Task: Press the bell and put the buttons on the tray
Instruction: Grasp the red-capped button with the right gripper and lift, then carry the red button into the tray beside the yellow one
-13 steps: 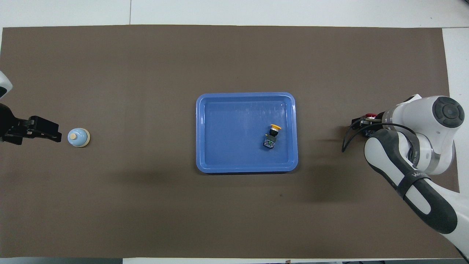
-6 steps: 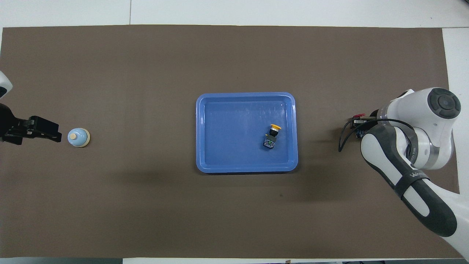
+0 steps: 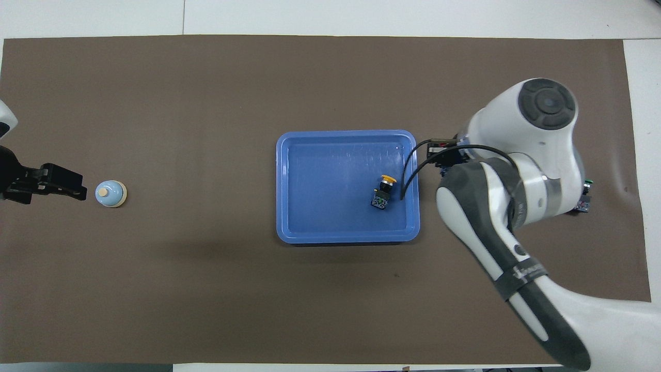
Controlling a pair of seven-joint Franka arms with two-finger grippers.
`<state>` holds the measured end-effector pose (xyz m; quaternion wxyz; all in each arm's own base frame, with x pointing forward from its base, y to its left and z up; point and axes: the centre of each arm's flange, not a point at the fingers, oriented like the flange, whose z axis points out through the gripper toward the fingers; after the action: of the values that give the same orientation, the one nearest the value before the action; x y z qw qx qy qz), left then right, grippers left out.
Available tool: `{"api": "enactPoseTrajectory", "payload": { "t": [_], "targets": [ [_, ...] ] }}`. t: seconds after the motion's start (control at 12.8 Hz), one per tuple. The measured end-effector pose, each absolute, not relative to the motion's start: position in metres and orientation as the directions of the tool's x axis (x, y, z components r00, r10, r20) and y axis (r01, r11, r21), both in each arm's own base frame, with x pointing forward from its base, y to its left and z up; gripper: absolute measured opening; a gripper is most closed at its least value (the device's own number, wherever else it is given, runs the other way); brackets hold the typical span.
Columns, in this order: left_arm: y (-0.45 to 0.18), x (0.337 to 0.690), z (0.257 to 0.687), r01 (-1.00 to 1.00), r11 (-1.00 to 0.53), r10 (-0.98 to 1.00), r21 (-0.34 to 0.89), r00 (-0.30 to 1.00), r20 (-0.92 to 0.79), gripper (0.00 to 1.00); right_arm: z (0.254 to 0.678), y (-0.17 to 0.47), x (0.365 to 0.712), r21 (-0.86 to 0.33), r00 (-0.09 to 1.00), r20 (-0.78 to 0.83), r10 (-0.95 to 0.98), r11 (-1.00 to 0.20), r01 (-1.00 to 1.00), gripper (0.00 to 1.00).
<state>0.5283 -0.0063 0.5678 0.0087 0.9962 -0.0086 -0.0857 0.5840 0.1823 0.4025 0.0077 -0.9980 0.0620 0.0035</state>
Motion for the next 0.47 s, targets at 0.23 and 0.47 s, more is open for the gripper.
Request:
{"api": "enactPoseTrajectory", "payload": {
  "t": [0.23,0.47],
  "targets": [
    [-0.006,0.528,0.568,-0.016,-1.000,-0.019,0.019,0.985,-0.171,1.00,0.402,0.291,0.548,-0.018,0.987,-0.005,-0.164,-0.986,-0.164,0.41],
    [-0.006,0.528,0.568,-0.016,-1.000,-0.019,0.019,0.985,-0.171,1.00,0.369,0.358,0.530,-0.024,0.981,-0.001,-0.196,-0.980,-0.196,0.41]
  ]
}}
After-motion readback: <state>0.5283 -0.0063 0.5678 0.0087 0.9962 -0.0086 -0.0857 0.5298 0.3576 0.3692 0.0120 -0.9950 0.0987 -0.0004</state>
